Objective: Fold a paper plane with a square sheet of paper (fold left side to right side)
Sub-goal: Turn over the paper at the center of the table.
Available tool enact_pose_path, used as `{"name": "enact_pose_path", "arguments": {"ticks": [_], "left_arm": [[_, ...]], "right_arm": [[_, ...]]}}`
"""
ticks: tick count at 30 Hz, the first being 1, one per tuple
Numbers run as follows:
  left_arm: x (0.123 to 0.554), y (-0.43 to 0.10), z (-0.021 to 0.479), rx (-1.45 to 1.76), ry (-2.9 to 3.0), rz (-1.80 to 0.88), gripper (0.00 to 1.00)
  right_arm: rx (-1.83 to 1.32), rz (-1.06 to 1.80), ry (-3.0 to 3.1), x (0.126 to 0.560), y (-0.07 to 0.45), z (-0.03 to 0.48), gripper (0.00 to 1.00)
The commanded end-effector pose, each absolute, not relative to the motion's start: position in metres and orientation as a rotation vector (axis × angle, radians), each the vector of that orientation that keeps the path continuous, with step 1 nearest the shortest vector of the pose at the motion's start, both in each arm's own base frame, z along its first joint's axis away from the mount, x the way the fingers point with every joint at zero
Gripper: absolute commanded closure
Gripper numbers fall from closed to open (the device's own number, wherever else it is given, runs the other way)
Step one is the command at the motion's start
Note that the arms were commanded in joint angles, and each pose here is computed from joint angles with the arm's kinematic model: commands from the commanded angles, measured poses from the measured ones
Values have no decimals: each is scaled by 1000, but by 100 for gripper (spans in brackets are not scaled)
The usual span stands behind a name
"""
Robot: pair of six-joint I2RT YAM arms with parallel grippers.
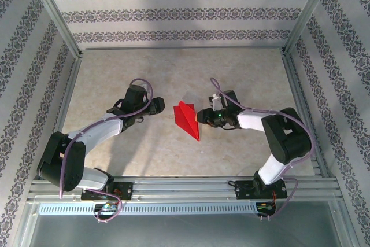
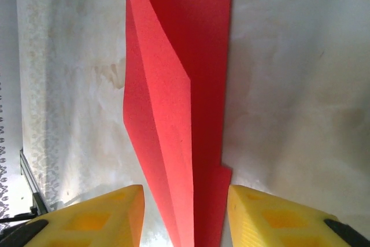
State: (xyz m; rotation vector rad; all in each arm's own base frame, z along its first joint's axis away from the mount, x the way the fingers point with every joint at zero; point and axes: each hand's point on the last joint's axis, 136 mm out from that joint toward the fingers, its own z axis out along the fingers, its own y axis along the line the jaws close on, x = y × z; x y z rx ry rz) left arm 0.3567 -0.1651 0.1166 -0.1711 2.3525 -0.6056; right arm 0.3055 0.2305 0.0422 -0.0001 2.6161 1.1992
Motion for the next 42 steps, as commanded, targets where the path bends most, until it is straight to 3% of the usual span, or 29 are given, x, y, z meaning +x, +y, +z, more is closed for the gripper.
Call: {"name": "enact_pose_path", "arguments": {"ticks": [1,12,23,26,33,42], "left_arm": [[364,-168,127,-179,2305,-649,31],[366,-175,121,-167,2334,-682,29],[367,-182,131,-146,2318,-734,27],[368,-186,149,-134,2268,-795,27],[363,-203,226,-38,2013,-1113,25],[333,-241,335,255,1648,-1554,38]], "right_arm": [[-63,1235,2568,317,241,49,58],[-71,1342,2532,331,255,44,70],[-87,1379,2431,332,249,76,94],[-123,1380,2364,334,244,98,100],[-238,1398,2124,338,229,178,100],[-371,1466,1779,322,214,296,100]]}}
